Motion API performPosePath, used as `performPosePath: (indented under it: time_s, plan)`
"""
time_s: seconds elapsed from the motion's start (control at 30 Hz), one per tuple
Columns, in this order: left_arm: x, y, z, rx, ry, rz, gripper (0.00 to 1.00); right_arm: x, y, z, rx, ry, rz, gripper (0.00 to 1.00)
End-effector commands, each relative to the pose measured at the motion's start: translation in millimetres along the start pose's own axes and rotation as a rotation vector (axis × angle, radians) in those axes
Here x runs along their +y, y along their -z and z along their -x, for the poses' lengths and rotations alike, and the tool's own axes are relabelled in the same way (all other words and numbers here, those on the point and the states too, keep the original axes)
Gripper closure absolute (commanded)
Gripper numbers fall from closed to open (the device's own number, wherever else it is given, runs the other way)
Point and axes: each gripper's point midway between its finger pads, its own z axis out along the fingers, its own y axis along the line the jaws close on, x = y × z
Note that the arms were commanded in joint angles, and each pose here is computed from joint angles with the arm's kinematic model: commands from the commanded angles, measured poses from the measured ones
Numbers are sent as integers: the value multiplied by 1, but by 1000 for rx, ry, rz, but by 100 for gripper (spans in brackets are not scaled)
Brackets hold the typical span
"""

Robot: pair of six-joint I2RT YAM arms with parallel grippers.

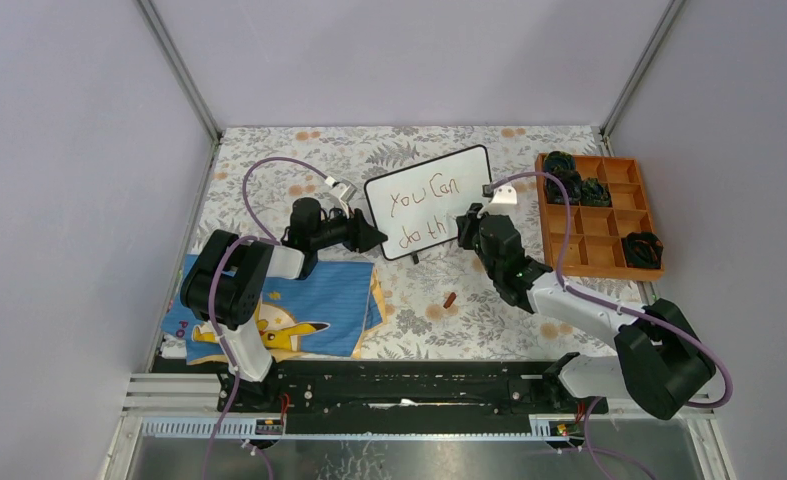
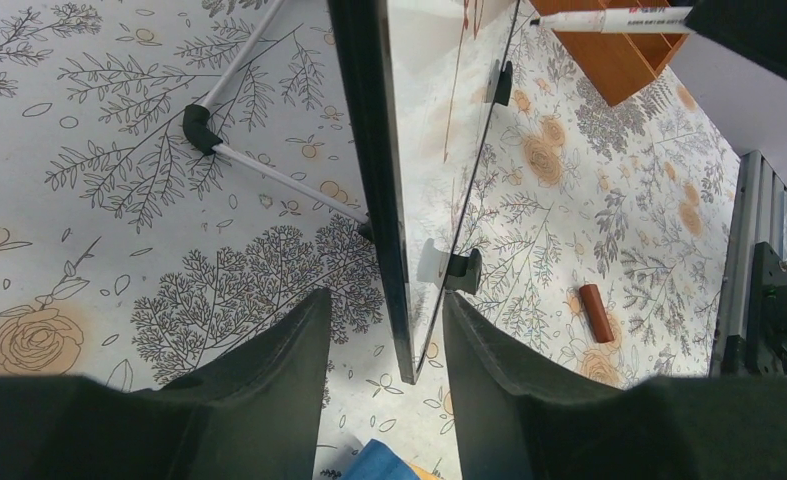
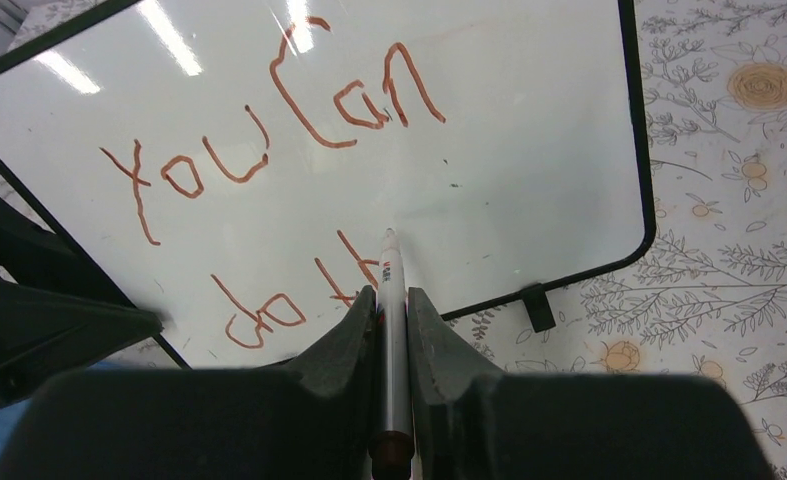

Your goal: Write a sentence on the whiteboard

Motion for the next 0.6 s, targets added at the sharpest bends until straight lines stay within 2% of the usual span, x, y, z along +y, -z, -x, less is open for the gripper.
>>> performPosePath:
  time_s: [0.0, 0.3, 0.57]
  plan:
    - [-4, 1, 7, -24, -50, -6, 50, -4, 4, 7, -29, -30, -9, 100]
    - [-3, 0, 5, -19, -47, -7, 65, -7, 6, 1, -20, -31, -14, 100]
    - [-3, 1, 5, -17, -50, -3, 72, 0, 2, 6, -29, -40, 6, 100]
